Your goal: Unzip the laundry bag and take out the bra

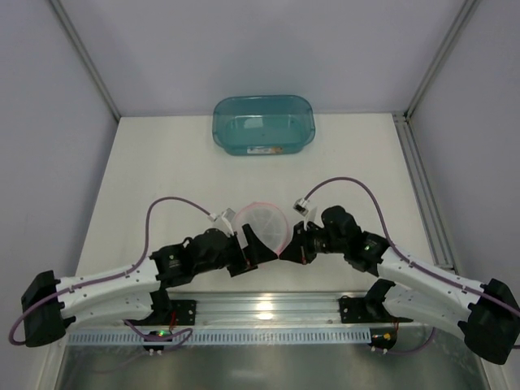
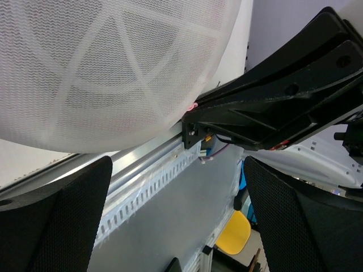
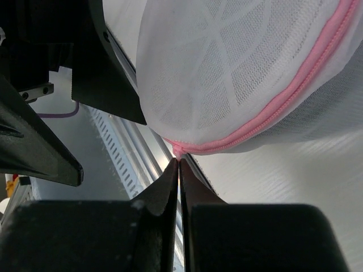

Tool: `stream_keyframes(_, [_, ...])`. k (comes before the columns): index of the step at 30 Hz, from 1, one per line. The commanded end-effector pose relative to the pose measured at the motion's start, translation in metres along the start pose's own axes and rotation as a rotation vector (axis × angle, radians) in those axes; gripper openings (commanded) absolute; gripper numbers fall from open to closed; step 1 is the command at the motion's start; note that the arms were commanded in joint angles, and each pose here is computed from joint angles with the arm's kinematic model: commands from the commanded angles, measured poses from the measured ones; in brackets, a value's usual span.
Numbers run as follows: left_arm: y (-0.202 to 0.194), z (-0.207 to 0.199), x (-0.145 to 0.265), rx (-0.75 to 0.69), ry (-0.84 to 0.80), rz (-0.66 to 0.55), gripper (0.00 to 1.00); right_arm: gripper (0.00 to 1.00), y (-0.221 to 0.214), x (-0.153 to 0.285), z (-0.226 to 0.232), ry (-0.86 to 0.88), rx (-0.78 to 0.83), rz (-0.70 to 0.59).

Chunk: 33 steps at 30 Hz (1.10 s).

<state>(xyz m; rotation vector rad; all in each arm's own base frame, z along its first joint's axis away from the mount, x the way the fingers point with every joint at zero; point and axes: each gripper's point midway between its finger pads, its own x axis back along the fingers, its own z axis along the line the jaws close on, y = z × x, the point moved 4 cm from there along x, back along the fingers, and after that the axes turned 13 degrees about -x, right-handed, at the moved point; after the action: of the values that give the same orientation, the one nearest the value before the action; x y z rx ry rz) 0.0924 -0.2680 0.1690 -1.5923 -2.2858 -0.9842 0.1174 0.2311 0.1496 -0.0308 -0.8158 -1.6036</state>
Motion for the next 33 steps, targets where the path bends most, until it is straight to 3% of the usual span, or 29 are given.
stream_keyframes(1, [0.013, -0.020, 0.000, 0.052, -0.044, -0.091, 1.00, 0.04, -0.001, -0.004, 0.009, 0.050, 0.009, 0.008])
stream_keyframes(9, [0.019, 0.024, -0.002, 0.073, 0.137, -0.216, 1.00, 0.04, -0.003, -0.005, 0.004, 0.023, 0.005, 0.004])
stream_keyframes(18, [0.017, 0.047, -0.012, 0.118, 0.212, -0.257, 0.99, 0.04, -0.001, 0.002, 0.019, 0.103, 0.036, -0.009])
stream_keyframes(24, [0.033, 0.056, -0.014, 0.135, 0.232, -0.391, 0.97, 0.04, -0.006, -0.001, 0.018, 0.119, 0.024, 0.019])
stream_keyframes(28, [0.046, 0.050, -0.010, 0.121, 0.223, -0.459, 0.83, 0.04, -0.009, -0.003, 0.013, 0.090, 0.018, 0.033])
stream_keyframes(31, [0.053, 0.045, -0.006, 0.106, 0.221, -0.489, 0.59, 0.04, -0.009, -0.003, 0.010, 0.061, 0.018, 0.033])
stream_keyframes(33, [0.055, 0.043, -0.005, 0.100, 0.220, -0.496, 0.51, 0.04, -0.009, -0.003, 0.008, 0.049, 0.017, 0.033])
